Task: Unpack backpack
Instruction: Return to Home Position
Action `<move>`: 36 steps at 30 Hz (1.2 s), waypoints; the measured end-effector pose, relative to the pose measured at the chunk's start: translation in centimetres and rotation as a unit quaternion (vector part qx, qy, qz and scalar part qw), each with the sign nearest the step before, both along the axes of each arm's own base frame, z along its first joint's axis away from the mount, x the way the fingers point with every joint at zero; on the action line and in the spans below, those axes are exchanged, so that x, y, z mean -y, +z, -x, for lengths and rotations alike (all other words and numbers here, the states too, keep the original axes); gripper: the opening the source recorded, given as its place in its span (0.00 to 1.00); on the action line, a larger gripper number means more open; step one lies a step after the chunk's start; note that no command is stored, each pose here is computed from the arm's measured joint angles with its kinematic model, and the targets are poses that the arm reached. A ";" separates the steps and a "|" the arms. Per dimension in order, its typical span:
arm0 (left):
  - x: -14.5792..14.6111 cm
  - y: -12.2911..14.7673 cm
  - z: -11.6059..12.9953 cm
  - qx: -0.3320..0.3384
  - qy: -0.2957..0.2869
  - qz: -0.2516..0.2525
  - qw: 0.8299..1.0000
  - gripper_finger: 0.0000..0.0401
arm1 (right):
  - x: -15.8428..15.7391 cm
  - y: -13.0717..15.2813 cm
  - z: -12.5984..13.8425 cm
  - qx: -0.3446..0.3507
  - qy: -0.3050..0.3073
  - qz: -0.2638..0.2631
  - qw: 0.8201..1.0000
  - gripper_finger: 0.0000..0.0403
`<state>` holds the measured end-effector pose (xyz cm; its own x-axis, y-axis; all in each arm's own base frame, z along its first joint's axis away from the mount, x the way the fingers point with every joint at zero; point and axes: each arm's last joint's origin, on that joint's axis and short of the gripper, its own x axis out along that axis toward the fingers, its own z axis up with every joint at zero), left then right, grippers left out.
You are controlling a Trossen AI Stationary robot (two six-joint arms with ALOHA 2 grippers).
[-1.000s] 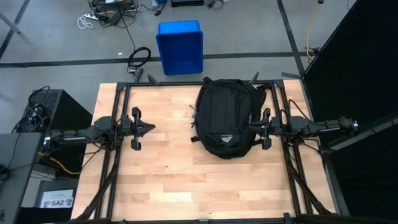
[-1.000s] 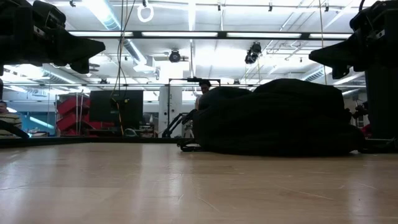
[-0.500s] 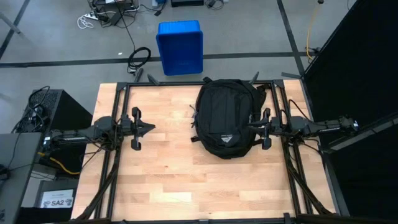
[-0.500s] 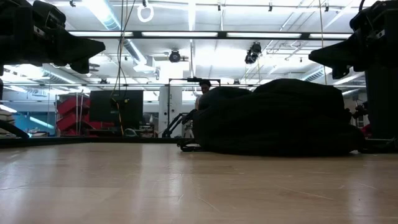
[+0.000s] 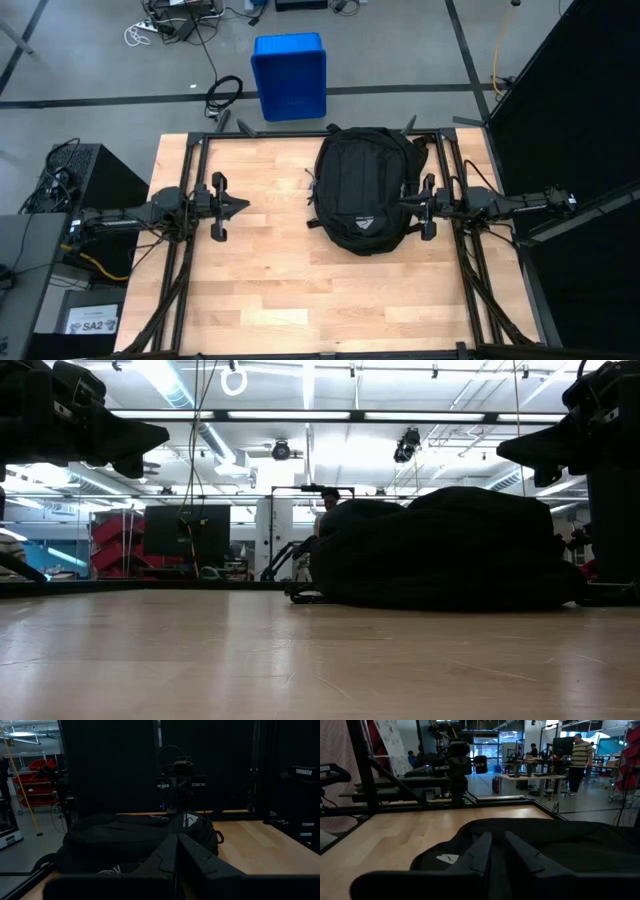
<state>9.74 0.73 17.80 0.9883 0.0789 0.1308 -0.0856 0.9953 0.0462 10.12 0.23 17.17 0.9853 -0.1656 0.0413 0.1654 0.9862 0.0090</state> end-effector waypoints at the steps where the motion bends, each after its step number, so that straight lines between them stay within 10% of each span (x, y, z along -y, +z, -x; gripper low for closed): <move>1: 0.0 0.0 0.0 0.000 0.000 0.000 1.000 0.00 | 0.0 0.0 0.0 0.000 0.000 0.000 1.000 0.08; 36: 0.0 0.0 0.0 0.000 0.000 0.000 1.000 0.00 | 0.0 0.0 0.0 0.000 0.000 0.000 1.000 0.08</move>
<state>9.74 0.73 17.80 0.9883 0.0786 0.1307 -0.0853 0.9953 0.0463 10.12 0.23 17.19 0.9853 -0.1656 0.0418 0.1654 0.9862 0.0092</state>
